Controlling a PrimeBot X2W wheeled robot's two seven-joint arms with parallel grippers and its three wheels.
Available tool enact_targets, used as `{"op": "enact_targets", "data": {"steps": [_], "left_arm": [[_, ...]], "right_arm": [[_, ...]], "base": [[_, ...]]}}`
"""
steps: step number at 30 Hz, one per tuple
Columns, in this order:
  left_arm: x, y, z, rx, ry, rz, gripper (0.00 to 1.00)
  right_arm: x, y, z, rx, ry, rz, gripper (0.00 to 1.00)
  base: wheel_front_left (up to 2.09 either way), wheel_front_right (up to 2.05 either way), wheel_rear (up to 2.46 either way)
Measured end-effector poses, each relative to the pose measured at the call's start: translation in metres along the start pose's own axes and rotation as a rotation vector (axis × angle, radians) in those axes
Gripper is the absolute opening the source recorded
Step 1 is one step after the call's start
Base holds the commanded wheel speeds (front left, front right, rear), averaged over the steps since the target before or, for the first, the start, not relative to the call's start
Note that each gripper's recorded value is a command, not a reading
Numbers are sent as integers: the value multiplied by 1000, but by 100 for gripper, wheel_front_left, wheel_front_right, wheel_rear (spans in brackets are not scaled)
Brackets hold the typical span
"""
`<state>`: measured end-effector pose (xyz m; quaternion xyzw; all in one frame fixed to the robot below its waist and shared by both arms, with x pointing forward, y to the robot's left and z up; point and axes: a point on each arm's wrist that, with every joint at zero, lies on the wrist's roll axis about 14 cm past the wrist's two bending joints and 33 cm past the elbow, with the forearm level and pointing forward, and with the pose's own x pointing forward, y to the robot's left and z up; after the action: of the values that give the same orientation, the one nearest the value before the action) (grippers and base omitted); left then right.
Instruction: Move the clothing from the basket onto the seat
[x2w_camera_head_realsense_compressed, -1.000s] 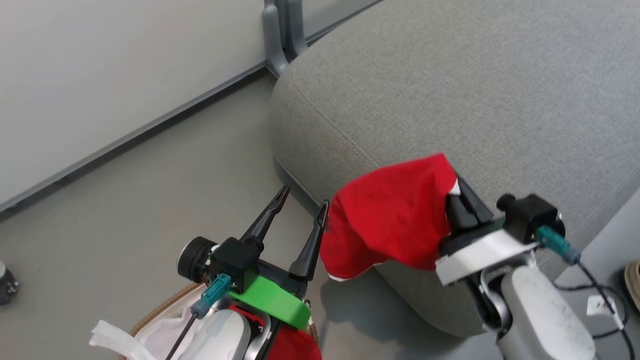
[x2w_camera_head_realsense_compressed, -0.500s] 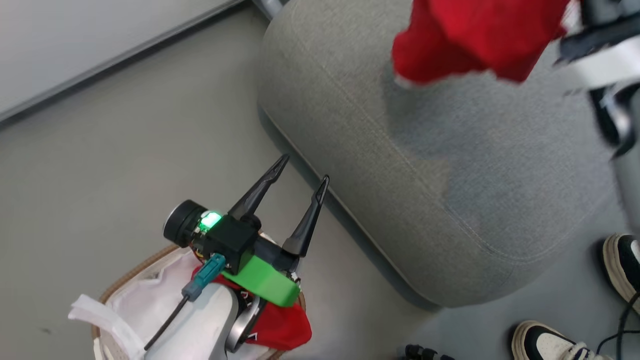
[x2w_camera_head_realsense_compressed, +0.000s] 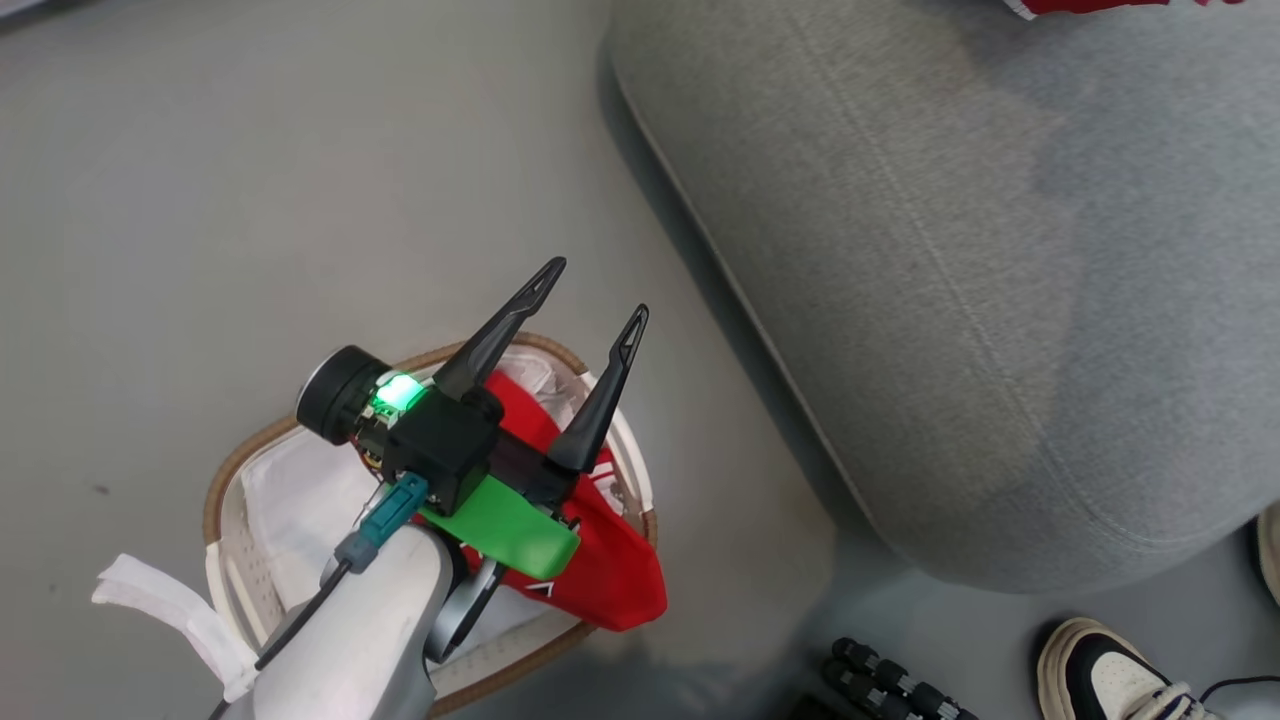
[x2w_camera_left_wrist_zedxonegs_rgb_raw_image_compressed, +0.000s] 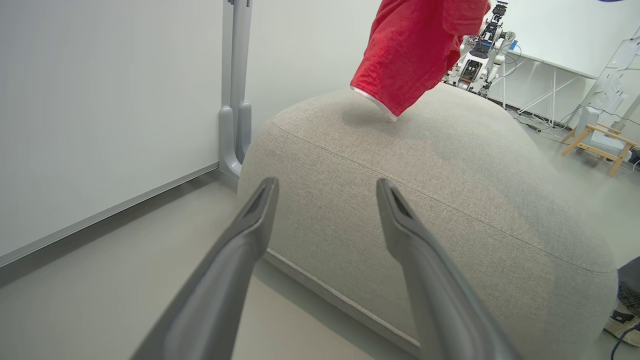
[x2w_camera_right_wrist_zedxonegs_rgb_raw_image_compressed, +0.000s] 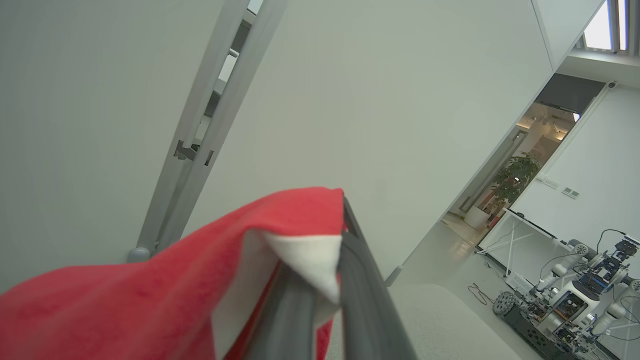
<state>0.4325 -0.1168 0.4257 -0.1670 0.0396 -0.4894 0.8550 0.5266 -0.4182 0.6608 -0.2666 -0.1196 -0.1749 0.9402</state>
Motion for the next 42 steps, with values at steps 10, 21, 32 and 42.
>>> {"op": "enact_targets", "data": {"steps": [10,21,32,42], "left_arm": [[-19,34,-18,-24,32,98,100],[-28,40,-6,-6,30,157,100],[-47,39,26,32,-7,267,100],[-96,53,44,78,-12,446,100]], "right_arm": [[-54,42,-148,31,391,-19,0],[-162,32,-198,73,619,-58,100],[-195,67,-146,255,495,-13,100],[-174,136,-66,528,289,111,100]], "base": [[0,0,0],[0,0,0],[0,0,0],[0,0,0]]}}
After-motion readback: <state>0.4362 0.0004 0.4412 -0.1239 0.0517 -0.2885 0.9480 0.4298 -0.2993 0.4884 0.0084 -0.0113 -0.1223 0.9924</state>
